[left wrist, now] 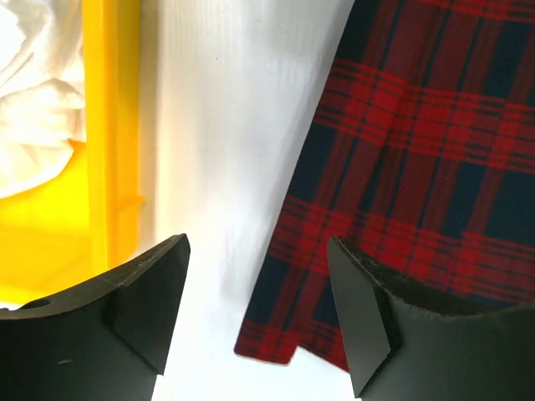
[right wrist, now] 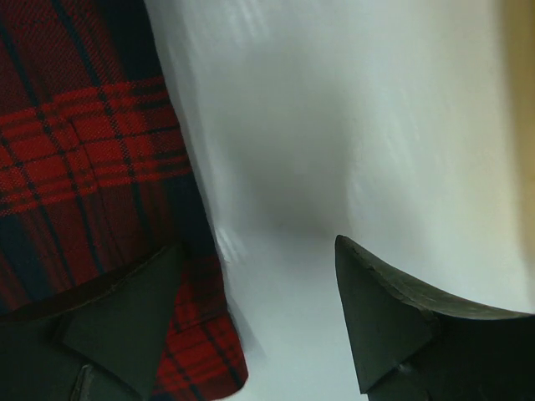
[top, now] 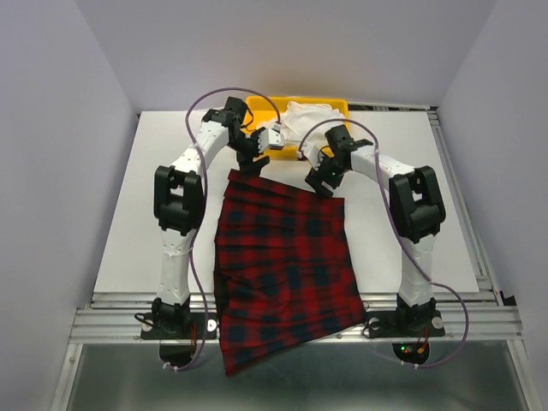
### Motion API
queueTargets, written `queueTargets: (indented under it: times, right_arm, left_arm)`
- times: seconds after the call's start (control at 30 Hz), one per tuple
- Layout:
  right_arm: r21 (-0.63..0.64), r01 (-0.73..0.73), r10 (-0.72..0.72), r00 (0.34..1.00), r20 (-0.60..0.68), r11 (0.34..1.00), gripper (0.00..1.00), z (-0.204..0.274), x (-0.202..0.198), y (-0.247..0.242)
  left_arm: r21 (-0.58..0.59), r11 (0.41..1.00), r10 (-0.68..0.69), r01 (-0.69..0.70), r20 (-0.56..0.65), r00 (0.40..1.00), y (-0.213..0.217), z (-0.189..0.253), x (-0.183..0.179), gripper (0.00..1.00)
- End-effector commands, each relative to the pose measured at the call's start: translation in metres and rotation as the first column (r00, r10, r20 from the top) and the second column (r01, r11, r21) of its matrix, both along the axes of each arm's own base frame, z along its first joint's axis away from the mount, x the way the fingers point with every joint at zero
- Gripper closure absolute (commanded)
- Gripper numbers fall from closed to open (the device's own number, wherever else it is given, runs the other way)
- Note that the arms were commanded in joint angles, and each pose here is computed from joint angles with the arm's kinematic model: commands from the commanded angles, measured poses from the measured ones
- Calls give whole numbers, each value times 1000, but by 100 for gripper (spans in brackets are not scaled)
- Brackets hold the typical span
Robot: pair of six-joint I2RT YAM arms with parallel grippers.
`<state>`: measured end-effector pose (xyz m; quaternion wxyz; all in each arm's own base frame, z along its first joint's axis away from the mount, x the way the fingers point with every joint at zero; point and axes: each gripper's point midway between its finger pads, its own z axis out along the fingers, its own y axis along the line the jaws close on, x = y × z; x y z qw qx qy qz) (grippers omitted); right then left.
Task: Fold and stack the skirts
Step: Flatten the skirt out
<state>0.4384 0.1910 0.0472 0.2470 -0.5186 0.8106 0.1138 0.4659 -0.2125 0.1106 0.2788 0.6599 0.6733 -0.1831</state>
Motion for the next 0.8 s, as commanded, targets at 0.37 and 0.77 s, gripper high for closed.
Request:
queueTargets:
  times: [0.37, 0.77]
  right_arm:
    - [-57, -165, 158, 982, -98, 985, 32, -27, -65, -15]
    - [-100, -159, 147, 981, -123, 982, 24, -4, -69, -38]
  left_arm:
    - [234, 972, 4, 11, -64, 998, 31, -94, -17, 32]
    - [282, 958, -17, 45, -101, 995, 43, -108, -41, 62]
